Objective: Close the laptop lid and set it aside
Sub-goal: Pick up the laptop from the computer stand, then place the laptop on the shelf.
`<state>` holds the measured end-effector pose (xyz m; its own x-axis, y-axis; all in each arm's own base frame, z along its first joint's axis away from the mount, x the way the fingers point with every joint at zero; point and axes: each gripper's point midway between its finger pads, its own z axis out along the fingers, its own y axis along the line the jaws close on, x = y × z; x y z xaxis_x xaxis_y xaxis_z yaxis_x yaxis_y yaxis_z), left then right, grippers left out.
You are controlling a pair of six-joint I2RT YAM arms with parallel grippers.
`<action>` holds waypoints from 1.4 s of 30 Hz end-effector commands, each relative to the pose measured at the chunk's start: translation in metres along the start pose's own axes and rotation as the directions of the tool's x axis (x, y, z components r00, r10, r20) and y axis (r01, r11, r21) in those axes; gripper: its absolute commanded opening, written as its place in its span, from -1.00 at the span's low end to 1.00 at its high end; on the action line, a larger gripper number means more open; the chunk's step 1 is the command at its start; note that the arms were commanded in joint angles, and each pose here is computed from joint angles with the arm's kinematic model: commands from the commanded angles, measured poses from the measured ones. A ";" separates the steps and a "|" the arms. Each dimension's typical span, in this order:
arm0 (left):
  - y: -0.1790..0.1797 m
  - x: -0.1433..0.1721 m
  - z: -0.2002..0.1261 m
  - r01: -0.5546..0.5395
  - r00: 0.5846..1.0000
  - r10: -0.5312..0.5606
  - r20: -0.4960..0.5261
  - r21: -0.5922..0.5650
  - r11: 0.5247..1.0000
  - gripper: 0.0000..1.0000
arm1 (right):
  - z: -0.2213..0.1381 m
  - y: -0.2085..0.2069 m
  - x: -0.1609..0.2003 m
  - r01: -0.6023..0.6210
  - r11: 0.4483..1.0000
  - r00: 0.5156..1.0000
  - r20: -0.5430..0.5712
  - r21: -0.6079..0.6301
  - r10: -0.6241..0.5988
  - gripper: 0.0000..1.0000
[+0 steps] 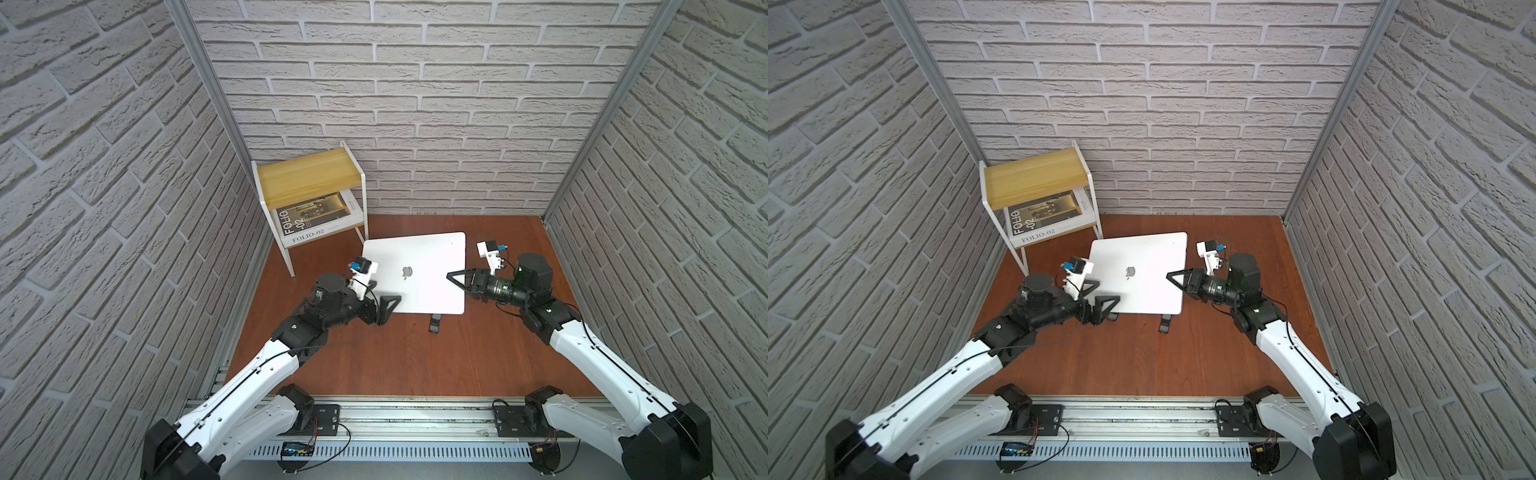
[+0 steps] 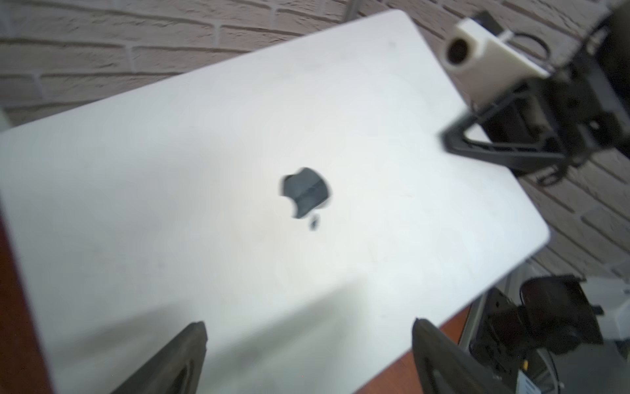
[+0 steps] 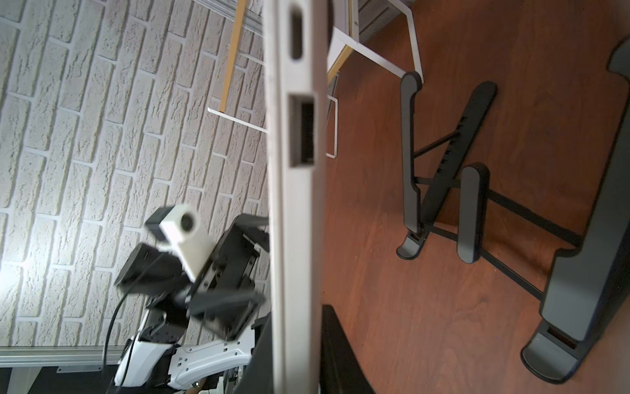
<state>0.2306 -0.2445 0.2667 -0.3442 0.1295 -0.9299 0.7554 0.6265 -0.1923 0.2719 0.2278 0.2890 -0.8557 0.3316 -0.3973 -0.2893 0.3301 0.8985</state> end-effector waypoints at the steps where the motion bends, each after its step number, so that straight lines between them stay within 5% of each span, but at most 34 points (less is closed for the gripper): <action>1: -0.024 -0.027 -0.005 -0.358 0.930 0.365 0.043 -0.120 0.926 0.93 | -0.022 0.082 -0.039 0.163 0.970 0.981 0.134 -0.180 -0.140 -0.94; 8: -0.035 -0.015 0.002 -0.543 0.829 0.558 0.021 -0.206 0.814 0.93 | -0.046 0.089 -0.076 0.091 0.979 0.978 0.203 -0.183 -0.053 -0.94; 14: -0.026 -0.008 0.020 -0.689 0.673 0.735 -0.081 -0.429 0.584 0.94 | -0.045 0.093 -0.076 0.054 0.975 0.985 0.174 -0.217 -0.016 -0.94; 23: -0.044 -0.009 0.042 -0.802 0.480 0.866 -0.141 -0.470 0.368 0.83 | -0.042 0.069 -0.060 -0.017 0.977 0.990 0.133 -0.211 0.046 -0.94; 31: -0.052 -0.004 0.030 -0.811 0.462 0.878 -0.127 -0.462 0.360 0.82 | -0.044 0.055 -0.069 -0.036 0.981 0.984 0.164 -0.192 0.068 -0.94; 42: -0.006 -0.014 0.049 -0.808 0.430 0.870 -0.243 -0.533 0.250 0.85 | -0.043 0.057 -0.054 -0.051 0.977 0.986 0.142 -0.209 0.082 -0.94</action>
<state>0.2515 -0.2886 0.2478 0.3569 0.8055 -0.4730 0.2340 0.4131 0.8801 0.3051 0.1856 0.3022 -0.8477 0.5102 -0.1455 -0.0506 0.1952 0.9795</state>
